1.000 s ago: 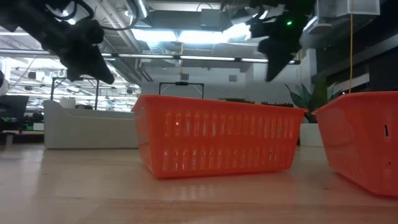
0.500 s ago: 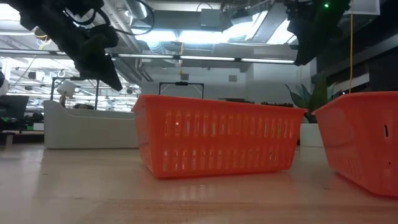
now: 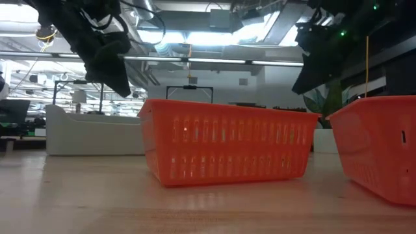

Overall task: Stack baskets by color
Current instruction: Stack the bottom left gray bin on top of the top gray bin

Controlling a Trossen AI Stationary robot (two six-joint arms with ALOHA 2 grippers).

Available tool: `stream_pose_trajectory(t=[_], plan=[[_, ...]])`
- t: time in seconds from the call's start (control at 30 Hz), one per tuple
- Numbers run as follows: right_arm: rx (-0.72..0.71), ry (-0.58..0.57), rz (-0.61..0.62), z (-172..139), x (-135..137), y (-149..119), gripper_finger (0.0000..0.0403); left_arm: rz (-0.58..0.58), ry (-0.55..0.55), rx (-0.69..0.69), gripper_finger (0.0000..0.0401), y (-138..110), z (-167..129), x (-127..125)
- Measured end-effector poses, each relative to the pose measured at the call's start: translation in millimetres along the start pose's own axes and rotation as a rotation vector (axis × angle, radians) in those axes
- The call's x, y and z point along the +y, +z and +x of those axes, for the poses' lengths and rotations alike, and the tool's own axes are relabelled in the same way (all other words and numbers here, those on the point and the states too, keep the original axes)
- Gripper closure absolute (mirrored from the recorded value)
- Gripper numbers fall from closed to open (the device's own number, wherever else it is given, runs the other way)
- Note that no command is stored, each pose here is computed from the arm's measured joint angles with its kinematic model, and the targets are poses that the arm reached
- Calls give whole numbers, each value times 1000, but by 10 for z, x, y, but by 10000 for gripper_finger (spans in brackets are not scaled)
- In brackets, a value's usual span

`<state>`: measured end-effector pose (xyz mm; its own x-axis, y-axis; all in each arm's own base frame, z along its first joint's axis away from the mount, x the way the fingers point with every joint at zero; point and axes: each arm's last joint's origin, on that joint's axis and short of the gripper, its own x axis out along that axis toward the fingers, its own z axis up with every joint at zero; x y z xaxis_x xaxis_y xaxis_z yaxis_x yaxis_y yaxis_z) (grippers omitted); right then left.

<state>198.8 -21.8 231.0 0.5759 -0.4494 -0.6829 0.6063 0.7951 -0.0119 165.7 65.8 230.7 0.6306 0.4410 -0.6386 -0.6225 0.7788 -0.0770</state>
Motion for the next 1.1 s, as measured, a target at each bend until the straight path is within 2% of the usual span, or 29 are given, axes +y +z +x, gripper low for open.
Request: stream_pose_trajectory(t=[0.13,0.43,0.63,0.87,1.03,1.1], plan=[[-35,76,-26,78,30,-59,256,-80,-21,55,285,-16,64,44],[-35,88,-44,87,29,-64,256,-85,39,152,285,-70,243,102],[-34,88,-44,88,29,-64,256,-68,50,215,285,-116,361,93],[-34,88,-46,88,29,-65,256,39,62,310,285,-200,534,86],[-33,88,-49,88,29,-65,256,34,68,352,285,-245,638,78],[-32,87,-49,88,27,-67,256,8,31,336,287,-224,644,52]])
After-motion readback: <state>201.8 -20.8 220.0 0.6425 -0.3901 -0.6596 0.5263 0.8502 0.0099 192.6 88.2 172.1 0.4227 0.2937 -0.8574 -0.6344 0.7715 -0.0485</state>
